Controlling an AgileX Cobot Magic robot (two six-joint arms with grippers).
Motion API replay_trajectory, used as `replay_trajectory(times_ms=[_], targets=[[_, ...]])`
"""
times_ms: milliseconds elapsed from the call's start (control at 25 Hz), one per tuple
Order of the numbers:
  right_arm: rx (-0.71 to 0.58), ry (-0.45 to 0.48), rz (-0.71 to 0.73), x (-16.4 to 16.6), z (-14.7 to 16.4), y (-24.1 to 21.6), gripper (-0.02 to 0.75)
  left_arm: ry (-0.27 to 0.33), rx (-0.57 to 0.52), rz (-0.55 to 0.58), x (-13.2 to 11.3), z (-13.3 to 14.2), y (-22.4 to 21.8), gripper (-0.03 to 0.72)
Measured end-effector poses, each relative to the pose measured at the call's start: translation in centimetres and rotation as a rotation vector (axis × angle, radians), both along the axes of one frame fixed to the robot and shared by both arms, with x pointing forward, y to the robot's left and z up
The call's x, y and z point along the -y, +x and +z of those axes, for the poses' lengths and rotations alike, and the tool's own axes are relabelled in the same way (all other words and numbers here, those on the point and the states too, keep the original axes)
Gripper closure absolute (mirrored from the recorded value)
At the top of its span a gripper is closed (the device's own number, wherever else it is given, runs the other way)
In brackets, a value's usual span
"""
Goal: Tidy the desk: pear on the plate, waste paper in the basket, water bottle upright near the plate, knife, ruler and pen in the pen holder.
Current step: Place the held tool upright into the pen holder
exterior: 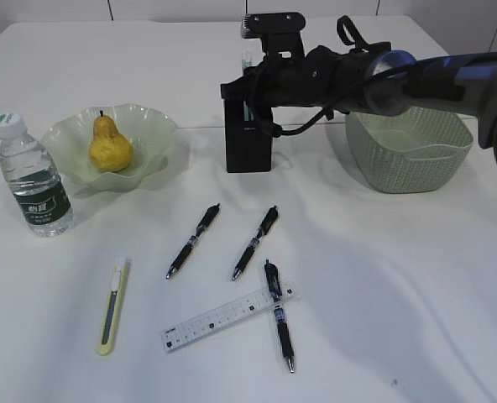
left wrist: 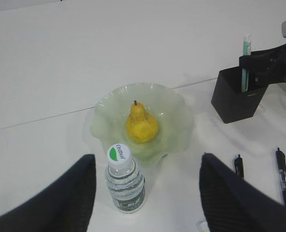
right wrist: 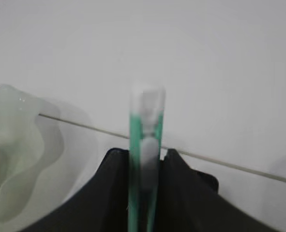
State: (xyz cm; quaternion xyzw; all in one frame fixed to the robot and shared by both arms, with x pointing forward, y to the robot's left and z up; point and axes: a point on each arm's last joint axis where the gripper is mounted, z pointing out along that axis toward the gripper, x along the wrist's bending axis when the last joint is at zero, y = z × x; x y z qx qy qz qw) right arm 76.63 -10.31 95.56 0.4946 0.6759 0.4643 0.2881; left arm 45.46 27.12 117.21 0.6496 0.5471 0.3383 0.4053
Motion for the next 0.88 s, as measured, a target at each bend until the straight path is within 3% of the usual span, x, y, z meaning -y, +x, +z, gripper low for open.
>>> replay_trajectory(times_ms=[240,520,760,880], targets=[[-0.045,-0.001,0.017,-0.1,-0.3,-0.2,0.401,0.000,0.000,0.000,0.0,0.0,0.0,0.214],[-0.165,-0.029,0.085,-0.4,-0.5,-1.1,0.382,0.000,-0.002,0.000,0.0,0.0,0.0,0.214],[-0.176,-0.037,0.157,-0.4,5.2,-2.9,0.384,0.002,-0.012,-0.013,0.3,-0.1,-0.1,0.224],[-0.187,-0.085,0.204,0.0,8.3,-4.4,0.384,0.002,-0.010,-0.048,1.0,-0.1,-0.3,0.238]])
